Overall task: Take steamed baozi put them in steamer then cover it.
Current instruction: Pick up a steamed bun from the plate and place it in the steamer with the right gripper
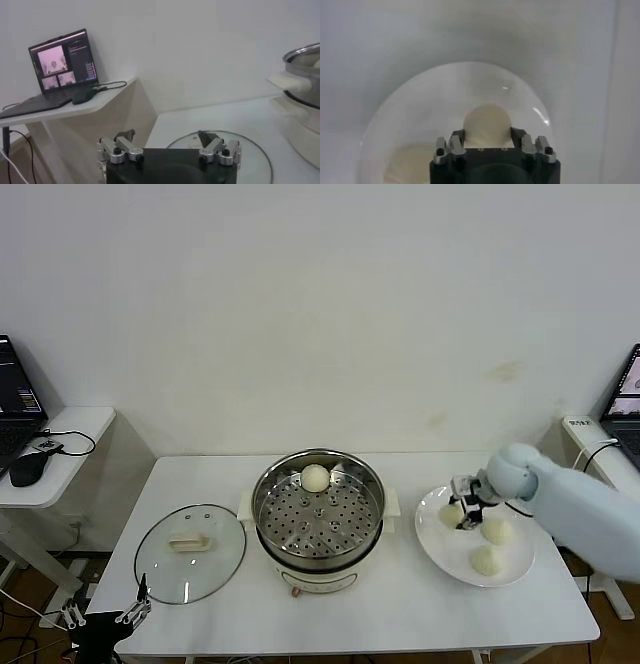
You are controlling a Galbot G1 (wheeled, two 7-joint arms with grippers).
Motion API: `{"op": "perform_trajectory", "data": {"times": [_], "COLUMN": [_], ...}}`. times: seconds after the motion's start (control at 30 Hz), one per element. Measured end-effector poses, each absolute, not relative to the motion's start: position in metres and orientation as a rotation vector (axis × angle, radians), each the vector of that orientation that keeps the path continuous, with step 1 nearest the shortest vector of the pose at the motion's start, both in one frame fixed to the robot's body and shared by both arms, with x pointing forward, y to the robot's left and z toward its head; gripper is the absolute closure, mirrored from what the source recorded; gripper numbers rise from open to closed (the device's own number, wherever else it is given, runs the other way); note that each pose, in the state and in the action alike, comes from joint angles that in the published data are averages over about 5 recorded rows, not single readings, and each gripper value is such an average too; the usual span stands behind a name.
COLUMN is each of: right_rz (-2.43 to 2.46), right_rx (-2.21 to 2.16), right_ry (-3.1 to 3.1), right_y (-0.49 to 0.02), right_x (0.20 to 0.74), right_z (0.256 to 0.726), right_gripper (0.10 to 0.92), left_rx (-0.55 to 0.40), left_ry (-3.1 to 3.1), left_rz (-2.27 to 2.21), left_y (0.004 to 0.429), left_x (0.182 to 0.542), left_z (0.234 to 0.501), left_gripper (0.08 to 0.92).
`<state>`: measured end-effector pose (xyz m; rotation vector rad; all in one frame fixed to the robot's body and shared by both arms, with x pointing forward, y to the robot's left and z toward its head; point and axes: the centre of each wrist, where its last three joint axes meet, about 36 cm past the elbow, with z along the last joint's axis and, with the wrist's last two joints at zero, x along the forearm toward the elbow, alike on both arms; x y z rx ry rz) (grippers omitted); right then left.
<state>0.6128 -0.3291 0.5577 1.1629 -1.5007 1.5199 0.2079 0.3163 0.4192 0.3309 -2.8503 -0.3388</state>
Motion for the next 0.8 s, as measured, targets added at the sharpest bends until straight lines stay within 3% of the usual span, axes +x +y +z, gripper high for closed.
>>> {"op": "perform_trajectory", "data": {"times": [0.37,0.8], "right_rz": [1.566,1.485], "right_rx": [1.295,1.484], "right_ry": [-1.634,-1.567], "right_y": [-0.242,-0.119], "right_x": [0.602,0.58], "right_z": [0.667,0.669], "right_gripper": [0.412,0.404], "left_rx": [0.311,0.324], "left_ry": [-2.875,-2.895], "left_rz": [-0.336,-0.33], "left_y": [0.312,0.311], "left_x": [0.21,0.213], "left_z": [0.427,0.431], "left_gripper": [0.177,0.177]}}
